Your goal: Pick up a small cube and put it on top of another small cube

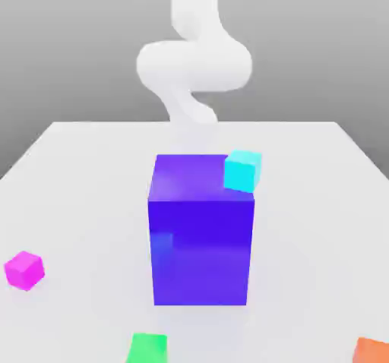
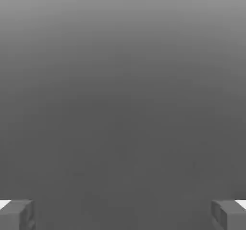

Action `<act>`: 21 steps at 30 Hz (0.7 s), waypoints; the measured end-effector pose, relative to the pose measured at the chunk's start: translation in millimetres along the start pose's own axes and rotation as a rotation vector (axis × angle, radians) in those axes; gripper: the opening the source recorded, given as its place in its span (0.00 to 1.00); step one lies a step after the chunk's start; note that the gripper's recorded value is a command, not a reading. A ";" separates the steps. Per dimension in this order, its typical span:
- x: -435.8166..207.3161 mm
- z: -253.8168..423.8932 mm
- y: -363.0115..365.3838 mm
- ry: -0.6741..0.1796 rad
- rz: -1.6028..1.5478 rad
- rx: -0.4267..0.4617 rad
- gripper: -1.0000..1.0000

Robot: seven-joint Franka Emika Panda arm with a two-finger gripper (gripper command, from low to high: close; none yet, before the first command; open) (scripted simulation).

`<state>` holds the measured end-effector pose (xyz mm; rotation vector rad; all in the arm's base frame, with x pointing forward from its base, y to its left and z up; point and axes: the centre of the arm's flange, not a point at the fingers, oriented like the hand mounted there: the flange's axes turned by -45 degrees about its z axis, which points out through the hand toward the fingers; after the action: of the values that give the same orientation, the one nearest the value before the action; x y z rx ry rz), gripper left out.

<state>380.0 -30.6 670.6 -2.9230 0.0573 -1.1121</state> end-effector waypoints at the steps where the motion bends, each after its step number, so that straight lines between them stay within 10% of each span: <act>1: -2.2 22.1 13.6 -0.031 0.011 -0.002 0.50; 21: -259.3 297.0 271.8 -0.576 0.303 -0.122 0.50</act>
<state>375.8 -292.1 269.5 -3.0676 0.5491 -0.2188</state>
